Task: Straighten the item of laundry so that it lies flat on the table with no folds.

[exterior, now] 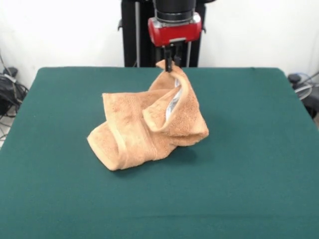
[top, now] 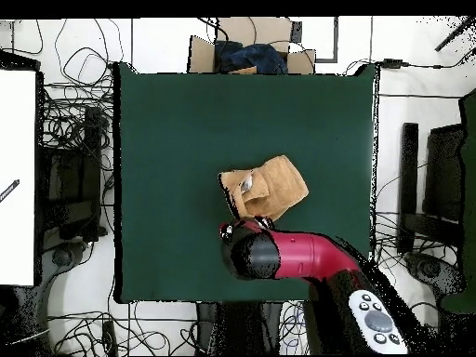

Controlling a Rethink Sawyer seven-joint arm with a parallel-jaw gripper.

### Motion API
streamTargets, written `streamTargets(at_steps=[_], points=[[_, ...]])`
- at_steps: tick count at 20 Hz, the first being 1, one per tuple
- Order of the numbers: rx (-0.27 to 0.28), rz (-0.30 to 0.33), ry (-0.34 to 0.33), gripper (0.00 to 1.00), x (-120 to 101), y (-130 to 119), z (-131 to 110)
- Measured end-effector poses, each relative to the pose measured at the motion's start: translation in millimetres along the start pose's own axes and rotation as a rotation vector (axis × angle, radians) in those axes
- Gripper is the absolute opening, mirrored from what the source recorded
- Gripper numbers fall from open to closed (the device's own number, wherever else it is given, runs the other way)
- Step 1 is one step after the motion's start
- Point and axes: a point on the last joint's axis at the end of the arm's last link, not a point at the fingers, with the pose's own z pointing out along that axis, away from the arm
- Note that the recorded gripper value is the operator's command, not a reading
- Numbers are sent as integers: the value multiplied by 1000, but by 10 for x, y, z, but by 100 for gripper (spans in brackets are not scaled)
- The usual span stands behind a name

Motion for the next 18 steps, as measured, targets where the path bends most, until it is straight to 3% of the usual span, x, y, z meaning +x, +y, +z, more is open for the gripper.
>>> streamTargets(at_steps=[14, 15, 18], points=[[-2, 10, 1, 0, 213, 295, 54], [-4, 18, 0, 100, 202, 294, 49], [-4, 19, 0, 100, 201, 294, 46]])
